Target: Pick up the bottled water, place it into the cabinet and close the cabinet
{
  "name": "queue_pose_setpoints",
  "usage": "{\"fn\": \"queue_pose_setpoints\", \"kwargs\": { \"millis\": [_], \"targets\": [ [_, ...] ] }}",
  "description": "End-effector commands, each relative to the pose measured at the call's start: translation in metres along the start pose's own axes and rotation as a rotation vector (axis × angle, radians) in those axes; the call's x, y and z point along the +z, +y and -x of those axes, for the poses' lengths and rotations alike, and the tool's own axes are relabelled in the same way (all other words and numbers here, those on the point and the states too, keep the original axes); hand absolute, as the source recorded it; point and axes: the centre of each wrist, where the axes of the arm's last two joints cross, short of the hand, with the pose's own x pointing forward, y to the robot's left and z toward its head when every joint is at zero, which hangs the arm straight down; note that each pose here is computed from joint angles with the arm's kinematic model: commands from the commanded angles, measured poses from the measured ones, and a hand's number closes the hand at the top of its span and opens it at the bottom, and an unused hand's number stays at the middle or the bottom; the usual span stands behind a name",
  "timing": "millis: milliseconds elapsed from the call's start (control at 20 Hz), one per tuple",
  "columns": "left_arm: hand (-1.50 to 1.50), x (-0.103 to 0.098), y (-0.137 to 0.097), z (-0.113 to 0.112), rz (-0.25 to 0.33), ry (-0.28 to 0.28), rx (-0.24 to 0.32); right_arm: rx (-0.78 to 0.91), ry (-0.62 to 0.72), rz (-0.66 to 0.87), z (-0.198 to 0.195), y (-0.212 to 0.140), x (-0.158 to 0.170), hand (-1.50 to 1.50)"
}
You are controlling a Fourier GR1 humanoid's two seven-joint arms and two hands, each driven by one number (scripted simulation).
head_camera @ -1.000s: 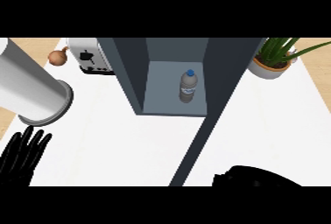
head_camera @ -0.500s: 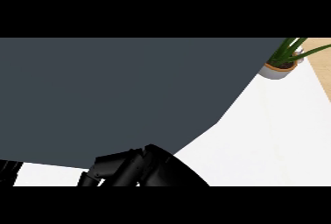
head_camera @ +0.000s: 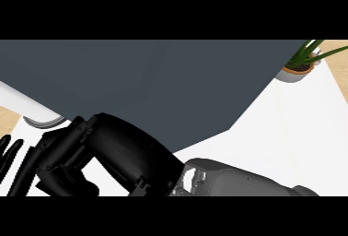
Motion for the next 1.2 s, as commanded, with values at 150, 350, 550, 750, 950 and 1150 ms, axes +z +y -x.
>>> {"fn": "queue_pose_setpoints", "kwargs": {
  "millis": [150, 350, 550, 750, 950, 1150],
  "targets": [
    [-1.50, 0.010, -0.004, -0.016, -0.005, 0.017, 0.002, -0.084, 0.085, -0.103, 0.022, -0.046, -0.026, 1.50],
    [-1.50, 0.001, -0.010, -0.024, -0.028, -0.017, -0.008, -0.068, 0.056, -0.054, 0.021, -0.078, -0.020, 1.50],
    [-1.50, 0.003, -0.001, -0.035, -0.017, -0.007, -0.025, -0.039, 0.029, 0.016, 0.029, -0.105, -0.023, 1.50],
    [-1.50, 0.008, -0.007, -0.019, -0.022, 0.004, -0.008, 0.040, 0.006, 0.156, 0.026, -0.137, -0.016, 1.50],
    [-1.50, 0.010, -0.005, -0.020, -0.040, 0.018, -0.018, 0.096, -0.012, 0.251, 0.041, -0.164, -0.015, 1.50],
    [-1.50, 0.002, -0.015, -0.030, -0.021, 0.002, -0.001, 0.135, -0.009, 0.344, 0.027, -0.158, -0.025, 1.50]
  ]
}}
